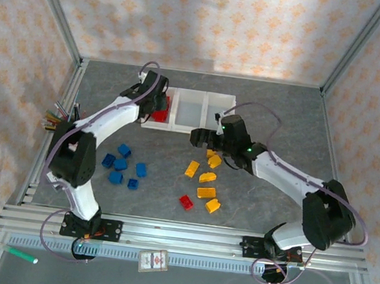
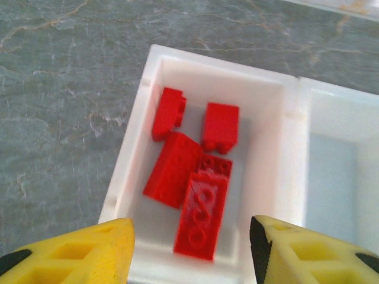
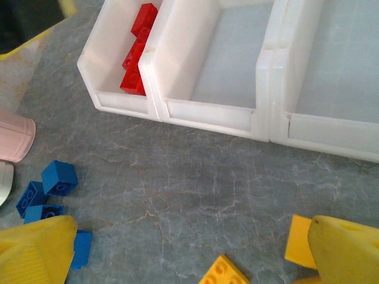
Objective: Sort the legos into containers by color
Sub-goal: Pick up the lego from the middle-left of the table, then place the lego in the container.
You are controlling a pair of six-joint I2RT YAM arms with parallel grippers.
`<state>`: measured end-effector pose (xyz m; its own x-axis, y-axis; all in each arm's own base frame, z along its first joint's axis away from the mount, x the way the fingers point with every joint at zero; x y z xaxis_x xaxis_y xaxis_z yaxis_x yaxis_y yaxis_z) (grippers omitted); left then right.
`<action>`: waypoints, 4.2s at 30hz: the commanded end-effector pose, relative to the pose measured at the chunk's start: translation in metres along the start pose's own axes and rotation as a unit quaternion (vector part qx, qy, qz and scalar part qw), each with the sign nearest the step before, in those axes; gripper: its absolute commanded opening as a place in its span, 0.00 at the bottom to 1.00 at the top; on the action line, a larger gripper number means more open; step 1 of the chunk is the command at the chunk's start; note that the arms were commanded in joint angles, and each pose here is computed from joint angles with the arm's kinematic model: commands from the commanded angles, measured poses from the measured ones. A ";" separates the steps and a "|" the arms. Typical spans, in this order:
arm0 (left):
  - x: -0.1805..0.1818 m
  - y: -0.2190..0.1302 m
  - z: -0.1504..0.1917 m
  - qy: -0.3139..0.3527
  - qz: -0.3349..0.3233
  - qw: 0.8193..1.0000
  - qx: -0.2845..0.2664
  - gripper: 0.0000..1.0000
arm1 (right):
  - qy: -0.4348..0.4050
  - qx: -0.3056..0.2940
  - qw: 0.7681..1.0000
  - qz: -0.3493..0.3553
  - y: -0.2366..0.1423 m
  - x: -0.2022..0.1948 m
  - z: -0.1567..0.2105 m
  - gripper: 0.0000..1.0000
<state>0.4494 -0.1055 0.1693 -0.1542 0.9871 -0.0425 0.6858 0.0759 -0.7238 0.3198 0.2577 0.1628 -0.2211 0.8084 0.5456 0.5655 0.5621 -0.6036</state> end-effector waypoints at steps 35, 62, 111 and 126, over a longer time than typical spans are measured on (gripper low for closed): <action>-0.129 -0.141 0.306 -0.034 0.130 0.967 0.217 0.82 | 0.063 0.103 0.991 0.054 -0.038 -0.072 0.099 1.00; -0.127 -0.103 0.326 0.008 0.049 0.979 0.200 0.43 | 0.058 0.105 0.993 0.022 -0.036 -0.069 0.099 1.00; -0.003 0.069 -0.021 -0.036 -0.053 0.998 -0.008 0.53 | 0.028 0.010 0.999 -0.014 0.013 0.017 -0.019 1.00; -0.001 -0.012 -0.017 -0.046 0.024 0.998 -0.037 0.66 | 0.002 0.033 0.999 0.033 0.016 0.021 -0.007 1.00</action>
<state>0.4691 -0.1024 0.1849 -0.2204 0.9668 -0.1295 0.7400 0.0792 -0.6679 0.3292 0.2846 0.1675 -0.1897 0.8134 0.5499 0.5127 0.5598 -0.6510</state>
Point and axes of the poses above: each hand's point on the last joint's axis, 136 mm out from that joint toward the fingers, its own y axis out along the fingers, its own x axis along the line the jaws close on, z = x × y, the point moved 1 cm from there along -y, back along the fingers, and after that the axes turned 7 degrees about y, right-handed, at the moved point
